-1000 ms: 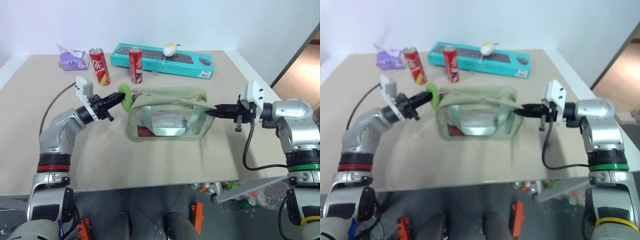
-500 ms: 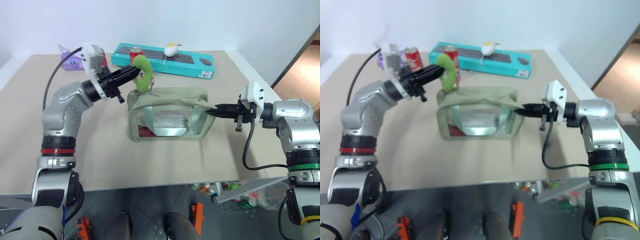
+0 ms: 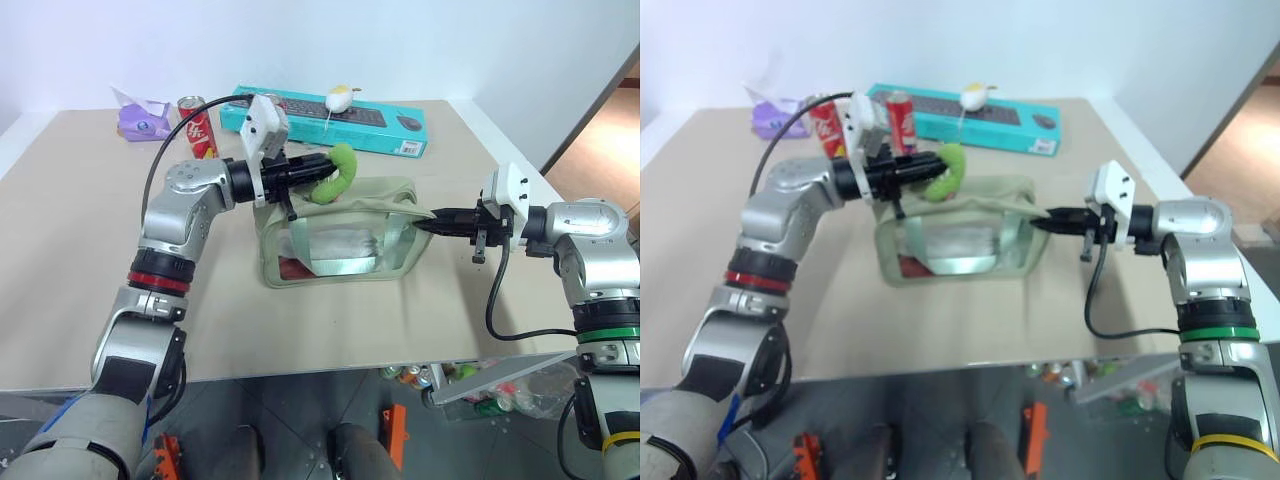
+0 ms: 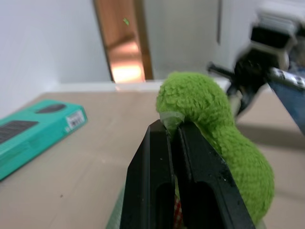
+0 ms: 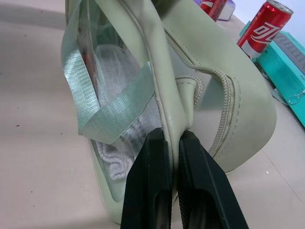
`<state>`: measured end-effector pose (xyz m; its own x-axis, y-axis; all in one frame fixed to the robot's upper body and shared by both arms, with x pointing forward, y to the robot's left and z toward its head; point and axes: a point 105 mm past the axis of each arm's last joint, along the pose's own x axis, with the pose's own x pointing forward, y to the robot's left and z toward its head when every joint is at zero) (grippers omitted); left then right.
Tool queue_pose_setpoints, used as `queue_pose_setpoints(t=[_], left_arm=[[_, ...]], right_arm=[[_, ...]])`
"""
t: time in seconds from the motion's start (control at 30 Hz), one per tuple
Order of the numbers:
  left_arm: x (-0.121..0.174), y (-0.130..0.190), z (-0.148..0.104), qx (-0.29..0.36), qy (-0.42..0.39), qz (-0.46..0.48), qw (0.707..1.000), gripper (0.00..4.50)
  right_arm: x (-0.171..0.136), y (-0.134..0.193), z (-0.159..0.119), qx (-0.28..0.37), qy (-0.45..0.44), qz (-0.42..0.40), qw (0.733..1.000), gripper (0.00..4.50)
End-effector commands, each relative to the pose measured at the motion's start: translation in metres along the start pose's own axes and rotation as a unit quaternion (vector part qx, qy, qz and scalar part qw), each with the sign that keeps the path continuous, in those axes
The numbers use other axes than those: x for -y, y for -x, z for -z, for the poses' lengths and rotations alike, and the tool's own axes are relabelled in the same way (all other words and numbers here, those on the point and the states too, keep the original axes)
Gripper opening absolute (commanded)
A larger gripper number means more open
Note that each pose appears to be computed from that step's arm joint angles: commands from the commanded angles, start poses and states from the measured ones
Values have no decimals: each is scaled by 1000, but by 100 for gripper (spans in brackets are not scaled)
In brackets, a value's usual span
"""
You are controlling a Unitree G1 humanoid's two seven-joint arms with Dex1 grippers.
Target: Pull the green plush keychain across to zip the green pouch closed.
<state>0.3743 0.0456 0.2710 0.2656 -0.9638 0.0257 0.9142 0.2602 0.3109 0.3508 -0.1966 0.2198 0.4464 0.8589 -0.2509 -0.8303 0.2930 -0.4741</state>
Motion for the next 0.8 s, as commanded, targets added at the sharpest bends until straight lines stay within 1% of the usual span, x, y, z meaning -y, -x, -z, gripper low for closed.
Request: queue_pose_setpoints(t=[0.03,0.1,0.2,0.23,0.27,0.3,0.5,0.67,0.8], left_arm=[[2,1,-11,-12,-7,31,999,4],[3,3,-12,-17,3,45,999,4],[1,6,-17,-18,4,55,998,107],[1,7,-19,-17,3,58,998,124],[-1,8,-22,-13,1,55,998,174],[-3,9,-24,-12,-1,53,999,212],[-9,17,-34,-4,-29,40,999,407],[-5,30,-39,-1,-30,36,999,407],[1,52,-43,1,-17,6,1000,407]], right_arm=[[6,12,-9,-2,25,22,999,0],[6,11,-9,-2,26,22,999,0],[6,9,-10,1,27,22,999,0],[6,8,-10,2,27,22,999,0],[7,8,-10,2,28,22,999,0],[7,7,-10,3,28,22,999,0],[7,6,-9,3,29,20,999,0],[7,5,-8,1,30,18,999,0],[7,3,-7,1,30,16,999,0]])
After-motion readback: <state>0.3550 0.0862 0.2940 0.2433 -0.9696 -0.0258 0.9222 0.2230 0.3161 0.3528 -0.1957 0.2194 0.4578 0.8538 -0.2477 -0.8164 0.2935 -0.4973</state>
